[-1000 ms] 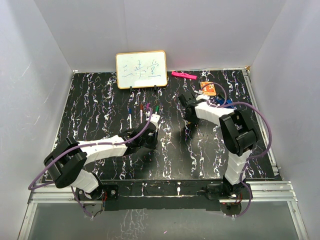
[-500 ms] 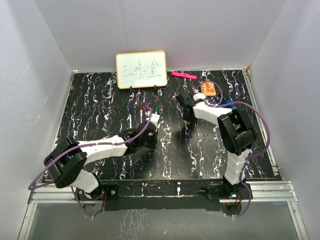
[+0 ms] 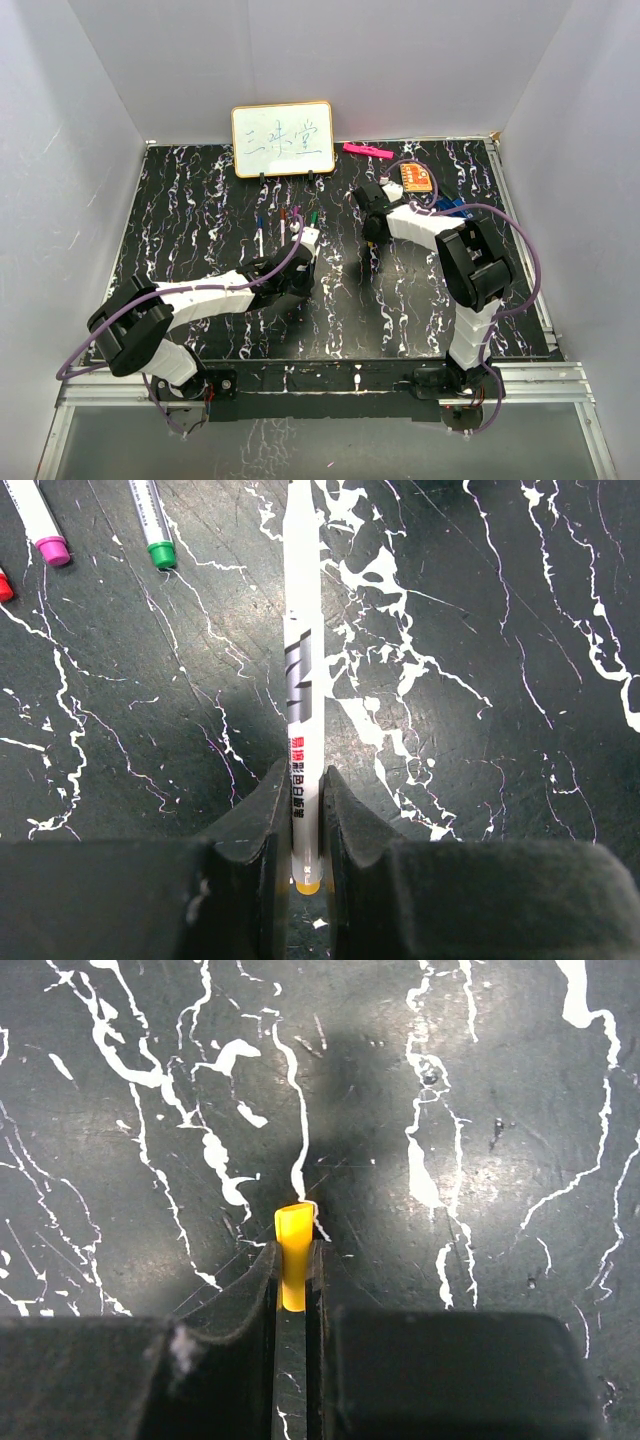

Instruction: Insert the pens into the pen caps

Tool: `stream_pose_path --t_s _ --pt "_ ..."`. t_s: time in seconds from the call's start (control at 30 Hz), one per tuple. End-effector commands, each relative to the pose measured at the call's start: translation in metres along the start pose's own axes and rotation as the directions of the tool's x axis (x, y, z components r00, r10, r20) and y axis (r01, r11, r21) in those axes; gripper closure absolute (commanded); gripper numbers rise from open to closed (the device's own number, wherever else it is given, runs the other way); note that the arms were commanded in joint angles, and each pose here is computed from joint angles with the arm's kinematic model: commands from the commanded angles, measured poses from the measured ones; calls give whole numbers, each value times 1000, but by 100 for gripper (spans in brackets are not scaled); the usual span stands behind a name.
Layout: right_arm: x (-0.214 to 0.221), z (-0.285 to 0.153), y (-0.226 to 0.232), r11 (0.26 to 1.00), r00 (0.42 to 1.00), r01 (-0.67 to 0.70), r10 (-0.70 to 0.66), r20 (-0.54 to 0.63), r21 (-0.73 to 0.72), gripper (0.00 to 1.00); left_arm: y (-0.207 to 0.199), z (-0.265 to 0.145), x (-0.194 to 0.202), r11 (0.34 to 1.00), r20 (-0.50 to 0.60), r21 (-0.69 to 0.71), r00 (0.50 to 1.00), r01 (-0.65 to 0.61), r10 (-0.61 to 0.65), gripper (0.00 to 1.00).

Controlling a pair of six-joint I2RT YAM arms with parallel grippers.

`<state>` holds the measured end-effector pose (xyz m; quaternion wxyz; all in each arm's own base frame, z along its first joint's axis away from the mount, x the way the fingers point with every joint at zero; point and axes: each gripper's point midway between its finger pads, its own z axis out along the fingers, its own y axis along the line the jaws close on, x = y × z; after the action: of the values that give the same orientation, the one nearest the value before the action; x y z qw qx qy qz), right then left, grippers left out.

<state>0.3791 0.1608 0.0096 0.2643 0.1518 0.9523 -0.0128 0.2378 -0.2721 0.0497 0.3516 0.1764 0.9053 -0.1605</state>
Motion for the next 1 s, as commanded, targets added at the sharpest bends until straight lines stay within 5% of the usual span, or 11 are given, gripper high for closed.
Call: stream_pose_path --t_s 0.0,0.33,0.57,0.97 --pt "96 15 -25 990 939 139 -133 -316 -4 100 -3 -6 -16 1000 46 7 999 11 -11 100" --pt "57 -4 10 984 973 102 -130 -191 -148 100 -3 -4 -14 1000 34 2 999 19 -19 100" --pt "7 -45 38 947 995 96 -98 10 -305 100 -12 -4 -19 998 58 54 998 17 -20 100" --pt "-70 -170 72 745 918 165 124 378 -646 100 -56 -41 -67 946 266 323 961 -19 -71 100"
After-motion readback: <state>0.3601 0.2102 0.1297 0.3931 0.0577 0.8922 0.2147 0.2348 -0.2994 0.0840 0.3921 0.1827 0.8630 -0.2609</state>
